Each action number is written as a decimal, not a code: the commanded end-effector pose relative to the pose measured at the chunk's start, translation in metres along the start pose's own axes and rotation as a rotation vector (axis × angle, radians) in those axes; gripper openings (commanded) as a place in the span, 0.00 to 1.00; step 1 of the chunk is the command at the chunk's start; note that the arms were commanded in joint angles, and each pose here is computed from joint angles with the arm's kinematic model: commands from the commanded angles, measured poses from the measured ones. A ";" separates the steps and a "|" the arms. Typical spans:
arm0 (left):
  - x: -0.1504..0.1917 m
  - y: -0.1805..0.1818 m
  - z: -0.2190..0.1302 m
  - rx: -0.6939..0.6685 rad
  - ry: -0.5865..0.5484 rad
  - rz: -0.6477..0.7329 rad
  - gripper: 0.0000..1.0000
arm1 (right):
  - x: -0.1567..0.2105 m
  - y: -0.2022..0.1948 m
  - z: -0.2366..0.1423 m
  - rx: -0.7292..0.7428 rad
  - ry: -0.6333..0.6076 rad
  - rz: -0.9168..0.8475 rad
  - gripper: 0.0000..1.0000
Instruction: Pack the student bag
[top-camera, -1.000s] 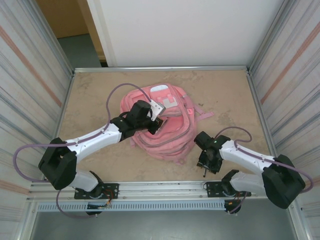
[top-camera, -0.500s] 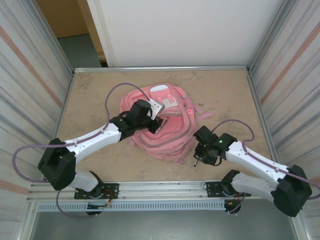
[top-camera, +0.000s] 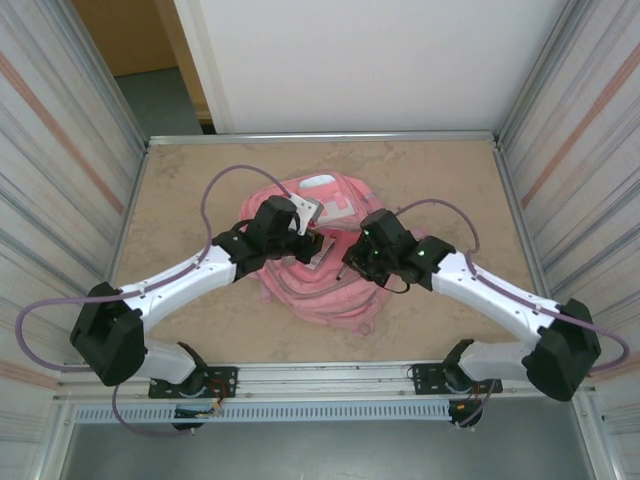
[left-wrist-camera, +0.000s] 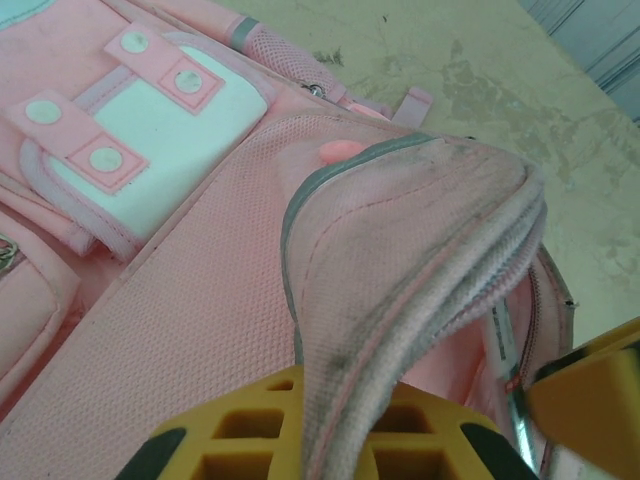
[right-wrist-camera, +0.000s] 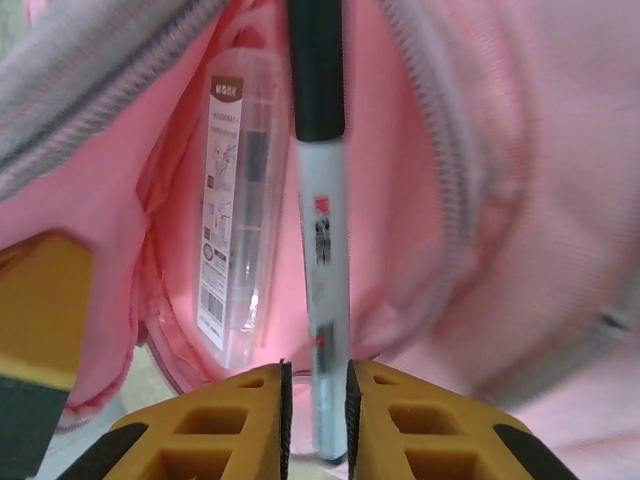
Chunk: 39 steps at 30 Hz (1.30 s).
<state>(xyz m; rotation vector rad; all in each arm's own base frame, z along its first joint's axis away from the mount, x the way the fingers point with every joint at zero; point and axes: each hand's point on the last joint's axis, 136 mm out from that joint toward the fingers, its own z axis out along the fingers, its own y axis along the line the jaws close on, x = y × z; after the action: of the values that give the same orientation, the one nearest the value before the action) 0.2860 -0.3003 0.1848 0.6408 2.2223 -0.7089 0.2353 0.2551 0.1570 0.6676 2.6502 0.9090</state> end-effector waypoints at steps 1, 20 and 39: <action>-0.050 -0.029 -0.026 0.116 -0.167 -0.023 0.00 | -0.002 0.032 0.014 -0.079 0.068 0.085 0.22; -0.043 -0.026 -0.021 0.107 -0.136 -0.038 0.00 | -0.008 0.017 0.014 -0.027 0.028 -0.160 0.40; -0.040 -0.038 -0.021 0.197 -0.150 -0.120 0.00 | 0.015 0.059 0.086 -0.174 0.155 -0.238 0.22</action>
<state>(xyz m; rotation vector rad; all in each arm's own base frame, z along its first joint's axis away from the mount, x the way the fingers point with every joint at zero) 0.2843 -0.3009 0.1801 0.5081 2.2771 -0.8255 0.2665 0.3187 0.1072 0.3721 2.7392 0.9933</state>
